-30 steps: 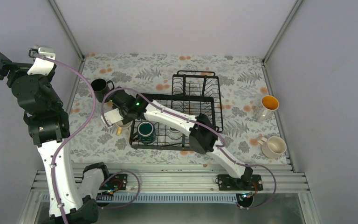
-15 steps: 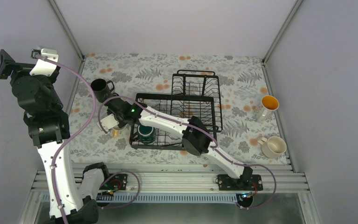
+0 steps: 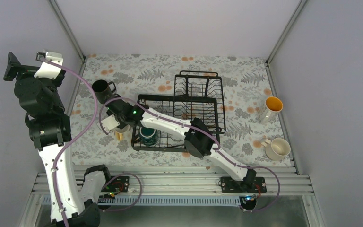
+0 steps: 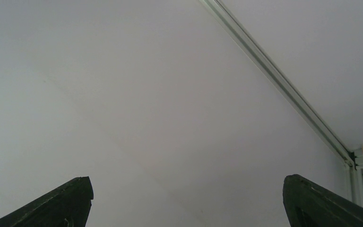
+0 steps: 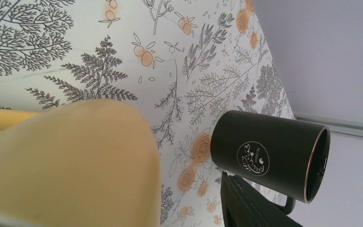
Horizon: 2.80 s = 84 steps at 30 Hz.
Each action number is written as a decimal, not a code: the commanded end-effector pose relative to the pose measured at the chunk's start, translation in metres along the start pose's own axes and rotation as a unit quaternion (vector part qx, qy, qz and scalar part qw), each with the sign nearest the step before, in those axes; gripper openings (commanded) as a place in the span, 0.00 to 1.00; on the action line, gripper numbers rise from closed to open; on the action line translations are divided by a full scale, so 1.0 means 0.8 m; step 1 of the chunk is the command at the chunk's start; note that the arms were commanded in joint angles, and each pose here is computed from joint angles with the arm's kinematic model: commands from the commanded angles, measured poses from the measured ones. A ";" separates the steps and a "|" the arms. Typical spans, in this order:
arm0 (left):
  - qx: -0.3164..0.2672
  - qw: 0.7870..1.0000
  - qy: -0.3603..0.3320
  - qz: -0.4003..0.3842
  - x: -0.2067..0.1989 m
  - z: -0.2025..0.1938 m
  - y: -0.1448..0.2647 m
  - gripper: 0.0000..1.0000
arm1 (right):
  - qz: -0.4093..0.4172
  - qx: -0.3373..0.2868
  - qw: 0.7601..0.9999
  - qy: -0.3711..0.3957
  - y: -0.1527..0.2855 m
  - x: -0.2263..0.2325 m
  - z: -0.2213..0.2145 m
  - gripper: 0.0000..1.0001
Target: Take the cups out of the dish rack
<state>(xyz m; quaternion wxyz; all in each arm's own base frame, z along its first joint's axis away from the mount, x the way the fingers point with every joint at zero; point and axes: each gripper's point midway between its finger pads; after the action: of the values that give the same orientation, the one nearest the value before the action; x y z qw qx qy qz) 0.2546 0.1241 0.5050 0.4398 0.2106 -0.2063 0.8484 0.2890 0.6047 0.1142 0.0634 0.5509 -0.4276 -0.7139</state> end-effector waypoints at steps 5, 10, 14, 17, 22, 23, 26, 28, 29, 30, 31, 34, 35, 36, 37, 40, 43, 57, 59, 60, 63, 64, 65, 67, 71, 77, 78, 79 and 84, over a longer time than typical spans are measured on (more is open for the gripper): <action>-0.006 1.000 0.017 -0.018 -0.006 0.002 0.005 1.00 | -0.060 0.016 0.998 -0.015 0.014 -0.049 -0.026 0.45; 0.006 0.999 0.016 -0.037 -0.021 -0.011 0.002 1.00 | -0.075 0.010 0.997 -0.011 0.023 -0.064 -0.024 0.23; 0.010 0.999 0.011 -0.053 -0.036 -0.025 0.003 1.00 | -0.071 0.005 0.997 -0.014 0.022 -0.062 -0.023 0.03; 0.007 0.998 0.013 -0.058 -0.040 -0.026 0.004 1.00 | -0.070 0.001 0.997 -0.014 0.024 -0.063 -0.022 0.03; 0.005 0.998 0.016 -0.061 -0.041 -0.024 0.004 1.00 | -0.058 -0.002 0.998 -0.006 0.029 -0.058 -0.021 0.03; 0.005 0.998 0.017 -0.063 -0.042 -0.024 0.004 1.00 | -0.055 -0.001 0.998 -0.006 0.029 -0.056 -0.023 0.03; 0.008 0.998 0.016 -0.065 -0.044 -0.027 0.004 1.00 | -0.045 -0.001 0.999 -0.005 0.037 -0.054 -0.023 0.03; 0.010 0.998 0.017 -0.065 -0.045 -0.030 0.005 1.00 | -0.038 -0.005 0.999 -0.004 0.047 -0.055 -0.021 0.03; 0.010 0.998 0.017 -0.065 -0.045 -0.030 0.006 1.00 | -0.034 -0.005 0.999 -0.004 0.054 -0.055 -0.020 0.03; 0.009 0.998 0.018 -0.065 -0.045 -0.031 0.007 1.00 | -0.030 -0.004 1.000 -0.003 0.060 -0.055 -0.021 0.03; 0.007 0.998 0.018 -0.065 -0.045 -0.030 0.008 1.00 | -0.025 -0.003 1.000 -0.001 0.067 -0.055 -0.020 0.03; 0.002 0.997 0.020 -0.071 -0.047 -0.028 0.011 1.00 | -0.002 -0.002 1.000 0.008 0.093 -0.050 -0.019 0.03; 0.002 0.997 0.022 -0.073 -0.048 -0.027 0.011 1.00 | 0.006 -0.003 1.000 0.011 0.102 -0.047 -0.017 0.03; 0.002 0.997 0.023 -0.076 -0.049 -0.027 0.011 1.00 | 0.014 -0.004 1.000 0.014 0.108 -0.044 -0.016 0.03; 0.003 0.996 0.025 -0.080 -0.051 -0.027 0.010 1.00 | 0.022 -0.005 1.000 0.016 0.116 -0.041 -0.014 0.03; 0.006 0.995 0.035 -0.089 -0.054 -0.028 0.010 1.00 | 0.048 -0.005 0.999 0.025 0.126 -0.027 -0.009 0.03; 0.007 0.994 0.042 -0.096 -0.058 -0.028 0.010 1.00 | 0.076 -0.005 0.997 0.031 0.124 -0.008 -0.006 0.03; 0.014 0.994 0.037 -0.103 -0.066 -0.039 0.012 1.00 | 0.190 0.040 0.979 0.064 0.078 0.081 -0.034 0.03; 0.015 0.994 0.034 -0.102 -0.068 -0.043 0.012 1.00 | 0.204 0.047 0.976 0.062 0.079 0.089 -0.043 0.03; 0.015 0.994 0.033 -0.103 -0.069 -0.044 0.012 1.00 | 0.212 0.050 0.974 0.061 0.081 0.093 -0.048 0.03; 0.017 0.994 0.033 -0.104 -0.071 -0.046 0.010 1.00 | 0.239 0.060 0.968 0.052 0.088 0.108 -0.063 0.03; 0.017 0.994 0.034 -0.106 -0.073 -0.047 0.010 1.00 | 0.246 0.063 0.966 0.048 0.090 0.111 -0.068 0.03; 0.017 0.993 0.036 -0.107 -0.073 -0.046 0.009 1.00 | 0.252 0.066 0.964 0.045 0.092 0.115 -0.072 0.03; 0.018 0.993 0.040 -0.109 -0.075 -0.046 0.006 1.00 | 0.256 0.069 0.963 0.040 0.098 0.115 -0.077 0.03; 0.019 0.993 0.046 -0.111 -0.076 -0.044 0.002 1.00 | 0.239 0.068 0.968 0.044 0.103 0.103 -0.077 0.03; 0.015 0.991 0.056 -0.118 -0.076 -0.040 0.004 1.00 | 0.221 0.075 0.970 0.065 0.088 0.096 -0.080 0.03; 0.016 0.991 0.055 -0.119 -0.077 -0.040 0.005 1.00 | 0.214 0.079 0.971 0.065 0.081 0.094 -0.082 0.08; 0.017 0.991 0.054 -0.119 -0.077 -0.041 0.005 1.00 | 0.209 0.082 0.972 0.064 0.077 0.093 -0.082 0.20; 0.018 0.992 0.043 -0.119 -0.079 -0.047 0.009 1.00 | 0.189 0.088 0.976 0.066 0.063 0.085 -0.083 0.44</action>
<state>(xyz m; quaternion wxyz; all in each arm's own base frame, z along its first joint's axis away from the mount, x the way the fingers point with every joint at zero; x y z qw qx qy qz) 0.2816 0.1016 0.4301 0.5420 0.2159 -0.1322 0.8013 0.2863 0.4983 0.1072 0.1895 0.4984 -0.5671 -0.6277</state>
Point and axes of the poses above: each gripper's point midway between its finger pads, its own y axis back along the fingers, its own x axis along the line the jaws close on, z = x × y, and after that the axes turned 10 degrees about y, right-handed
